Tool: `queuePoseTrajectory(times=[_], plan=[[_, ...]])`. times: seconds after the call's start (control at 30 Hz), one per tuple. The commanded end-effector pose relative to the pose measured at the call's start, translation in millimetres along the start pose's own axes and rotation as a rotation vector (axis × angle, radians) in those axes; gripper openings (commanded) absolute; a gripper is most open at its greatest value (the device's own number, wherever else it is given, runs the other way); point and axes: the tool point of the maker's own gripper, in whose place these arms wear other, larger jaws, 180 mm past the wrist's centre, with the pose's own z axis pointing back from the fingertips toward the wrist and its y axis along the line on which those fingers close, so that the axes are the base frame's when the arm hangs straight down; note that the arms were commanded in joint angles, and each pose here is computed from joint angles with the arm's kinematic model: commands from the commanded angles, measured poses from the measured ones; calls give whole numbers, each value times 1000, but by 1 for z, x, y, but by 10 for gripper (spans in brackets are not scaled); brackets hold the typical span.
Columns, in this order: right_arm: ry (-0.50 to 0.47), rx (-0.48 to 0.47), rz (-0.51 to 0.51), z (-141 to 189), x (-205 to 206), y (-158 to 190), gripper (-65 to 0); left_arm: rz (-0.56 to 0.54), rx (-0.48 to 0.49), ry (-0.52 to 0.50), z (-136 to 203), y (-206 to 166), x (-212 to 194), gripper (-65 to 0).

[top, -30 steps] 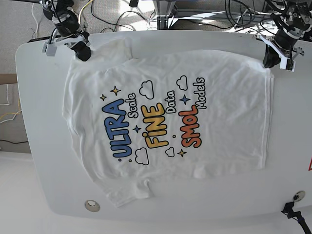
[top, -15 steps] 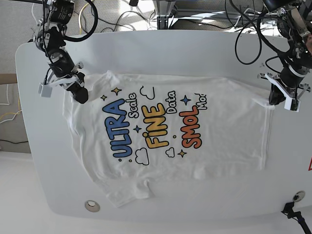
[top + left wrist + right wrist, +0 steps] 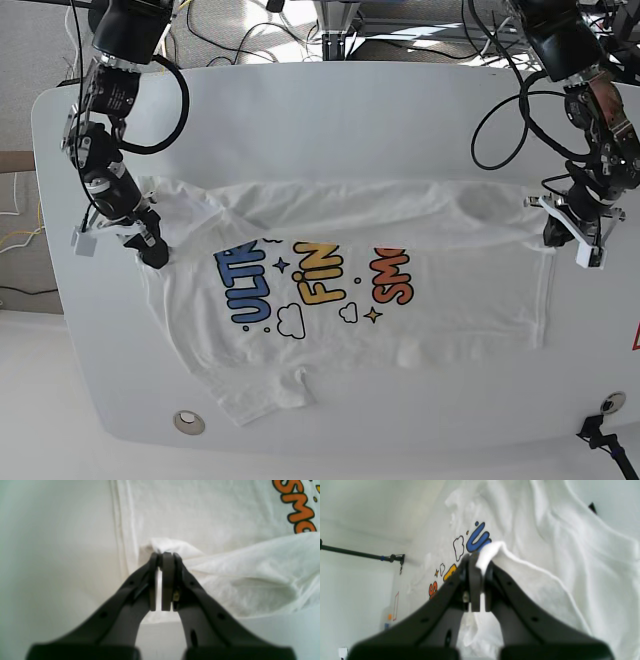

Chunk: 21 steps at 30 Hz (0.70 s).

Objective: Fold the T-shirt properly
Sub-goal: 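Lift the shoulder corners and fold them toward the hem with both grippers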

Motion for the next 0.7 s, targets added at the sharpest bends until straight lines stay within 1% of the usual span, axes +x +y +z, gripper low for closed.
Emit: queuePoseTrajectory(times=[0.0,0.13,0.23,0.33,0.43,0.6,0.67], plan=[[-44,33,8,-5,19,8,-650,-5,8,-60,1,7,23,-650],[-48,39,-25,-19,26,8,-650,34,-7,-61,-10,10,29,-650],[-50,43,-46,-27,30,8,-650,43,-12,-56,-14,11,29,-650],[-48,41,-68,-35,32,6,-650,6,-32,-47,-19,0,30,-650],[-45,41,-90,-43,35,5,-650,-35,-33,-71,-25,-6,35,-650],[-38,35,-115,-49,34,1,-650,-24,-30,-68,-38,-2,39,-650],[-37,35,-114,-49,34,1,-650,-35,-11,-60,-38,7,41,-650]])
